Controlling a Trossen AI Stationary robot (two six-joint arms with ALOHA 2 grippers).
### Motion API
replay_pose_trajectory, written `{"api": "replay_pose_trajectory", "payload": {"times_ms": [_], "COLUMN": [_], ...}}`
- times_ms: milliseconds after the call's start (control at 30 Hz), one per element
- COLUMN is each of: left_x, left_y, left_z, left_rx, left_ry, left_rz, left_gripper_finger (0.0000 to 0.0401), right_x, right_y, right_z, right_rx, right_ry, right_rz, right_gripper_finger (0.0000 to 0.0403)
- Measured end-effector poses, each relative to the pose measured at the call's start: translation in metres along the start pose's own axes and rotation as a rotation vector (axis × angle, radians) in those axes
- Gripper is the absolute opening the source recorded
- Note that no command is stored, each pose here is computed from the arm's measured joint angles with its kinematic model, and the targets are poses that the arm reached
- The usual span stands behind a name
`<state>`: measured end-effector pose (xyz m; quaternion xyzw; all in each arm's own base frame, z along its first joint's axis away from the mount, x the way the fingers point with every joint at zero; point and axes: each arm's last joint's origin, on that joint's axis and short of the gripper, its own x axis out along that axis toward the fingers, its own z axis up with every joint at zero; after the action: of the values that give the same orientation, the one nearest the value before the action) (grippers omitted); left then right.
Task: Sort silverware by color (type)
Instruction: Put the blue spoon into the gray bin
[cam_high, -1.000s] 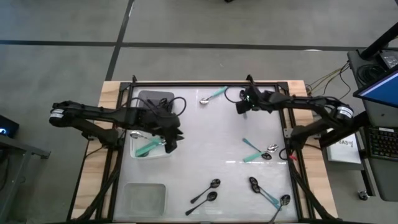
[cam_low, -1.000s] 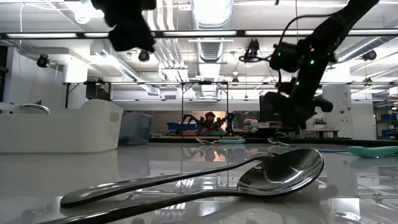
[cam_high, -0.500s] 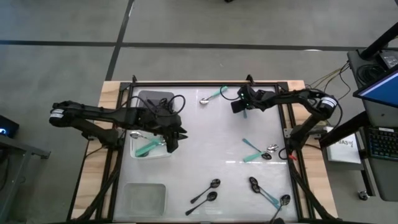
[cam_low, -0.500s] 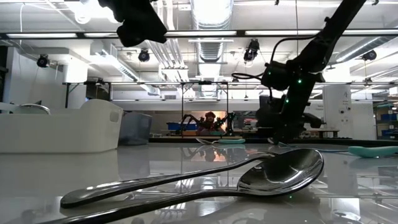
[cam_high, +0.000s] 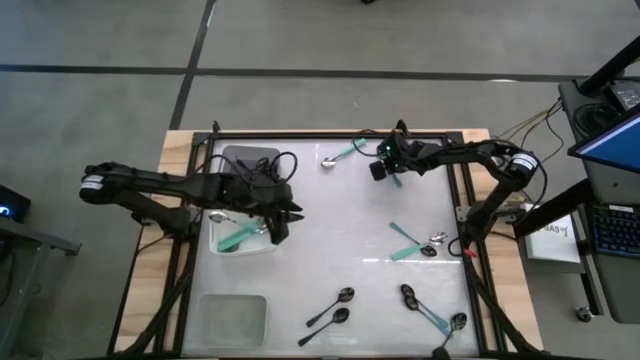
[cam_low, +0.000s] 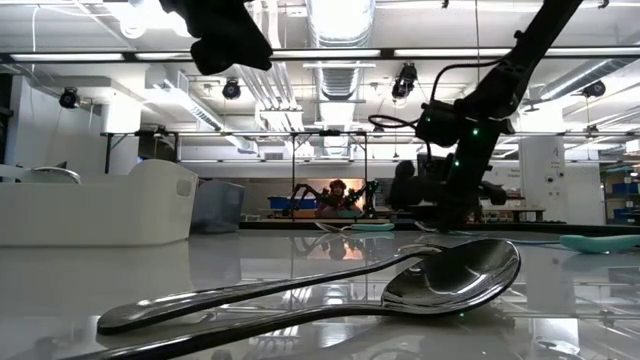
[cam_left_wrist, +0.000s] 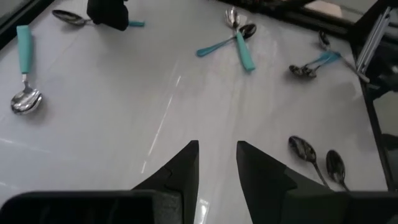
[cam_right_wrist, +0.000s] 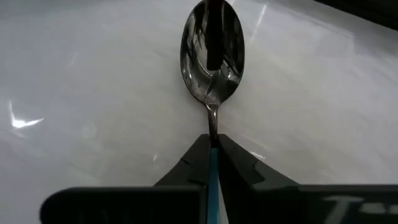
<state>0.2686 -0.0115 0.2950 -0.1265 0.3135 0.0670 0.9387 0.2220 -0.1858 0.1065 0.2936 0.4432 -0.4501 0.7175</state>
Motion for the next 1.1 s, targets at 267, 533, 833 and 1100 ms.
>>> {"api": "replay_pose_trajectory", "payload": {"times_ms": [267, 533, 833, 1100], "left_x": [0.034, 0.098, 0.138, 0.144], "left_y": [-0.012, -0.021, -0.026, -0.026], "left_z": [-0.011, -0.020, -0.015, -0.018], "left_rx": [0.015, 0.018, 0.022, 0.046], "left_ry": [-0.014, -0.093, -0.380, -0.414], "left_rz": [-0.039, -0.054, -0.010, 0.083], "left_gripper_finger": [0.0090, 0.0090, 0.0090, 0.0079], "right_x": [-0.036, -0.095, -0.133, -0.146], "right_y": [0.007, 0.040, 0.078, 0.096], "right_z": [0.003, -0.006, -0.041, -0.068], "right_rx": [-0.065, -0.281, -0.494, -0.578], "right_ry": [-0.031, -0.170, -0.296, -0.417], "right_rz": [0.154, 0.423, 0.435, 0.294], "right_gripper_finger": [0.0010, 0.0009, 0.0009, 0.0009]}}
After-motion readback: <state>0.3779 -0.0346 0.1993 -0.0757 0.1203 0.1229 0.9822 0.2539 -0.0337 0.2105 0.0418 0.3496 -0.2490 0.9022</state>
